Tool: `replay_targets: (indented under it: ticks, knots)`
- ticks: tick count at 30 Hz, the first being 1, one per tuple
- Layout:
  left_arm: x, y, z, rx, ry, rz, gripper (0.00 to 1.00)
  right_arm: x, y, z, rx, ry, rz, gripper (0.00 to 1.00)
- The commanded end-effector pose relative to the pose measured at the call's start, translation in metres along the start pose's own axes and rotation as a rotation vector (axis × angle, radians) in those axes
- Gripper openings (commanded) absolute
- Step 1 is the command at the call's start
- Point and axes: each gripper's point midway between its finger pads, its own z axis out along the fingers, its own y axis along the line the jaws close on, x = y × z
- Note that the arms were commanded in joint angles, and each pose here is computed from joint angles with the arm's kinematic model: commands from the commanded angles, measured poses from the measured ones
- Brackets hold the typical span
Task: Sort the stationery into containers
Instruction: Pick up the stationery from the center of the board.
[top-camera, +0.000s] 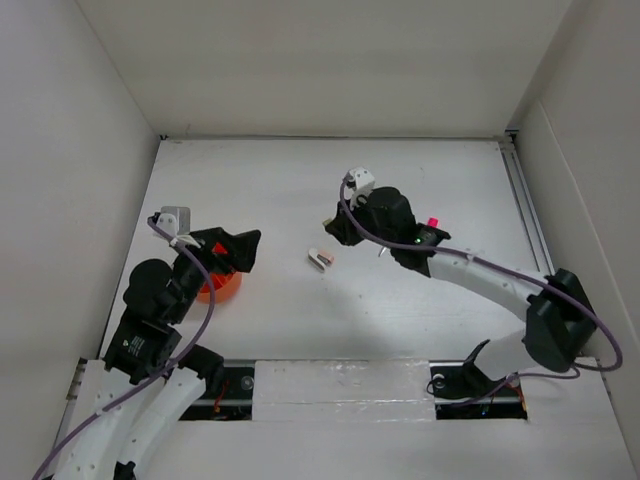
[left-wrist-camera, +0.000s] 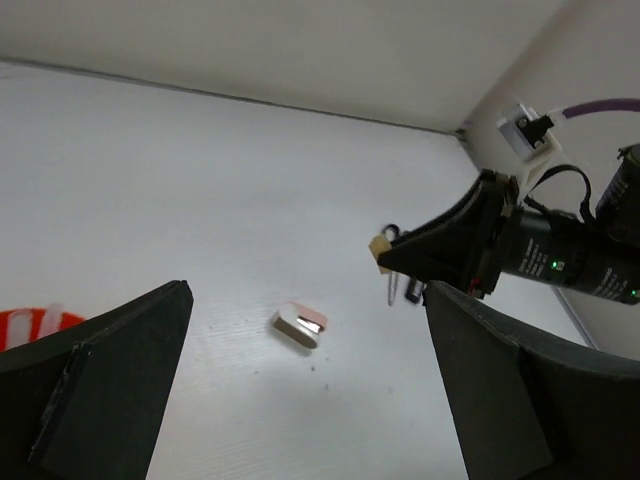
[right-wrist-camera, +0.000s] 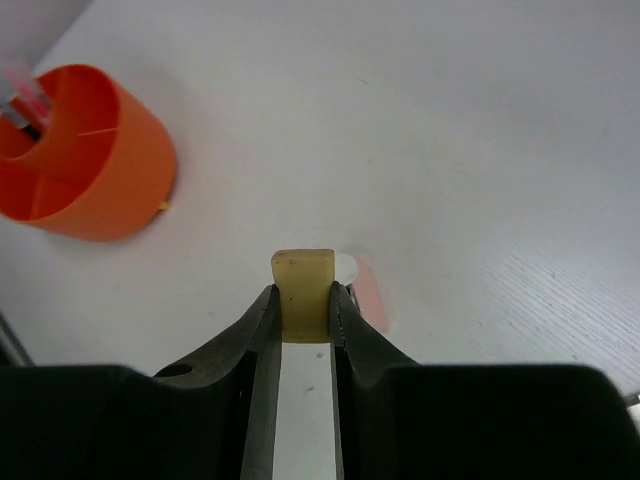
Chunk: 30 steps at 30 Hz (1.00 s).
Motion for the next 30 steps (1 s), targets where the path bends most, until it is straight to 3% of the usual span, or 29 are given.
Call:
replay_targets:
  ticks: [1,7,11,16,30]
  knots:
    - [-0.011,-0.049,-0.007,0.259,-0.005,0.035,1.0,-0.043,0.052,-0.037,-0.234,-0.209,-0.117,0.0]
    - [0.024,-0.081,-0.004,0.472,0.174,0.046,1.0,-0.054,0.107,-0.096,-0.453,-0.369,-0.248,0.0]
    - [0.04,-0.082,0.006,0.493,0.258,0.033,1.0,-0.06,0.133,-0.119,-0.499,-0.437,-0.308,0.0]
    - [0.047,-0.094,0.004,0.591,0.311,0.018,0.93,-0.049,0.153,-0.12,-0.53,-0.438,-0.348,0.0]
    - [0.056,-0.1,0.001,0.644,0.361,0.0,0.9,-0.056,0.163,-0.115,-0.437,-0.496,-0.359,0.0]
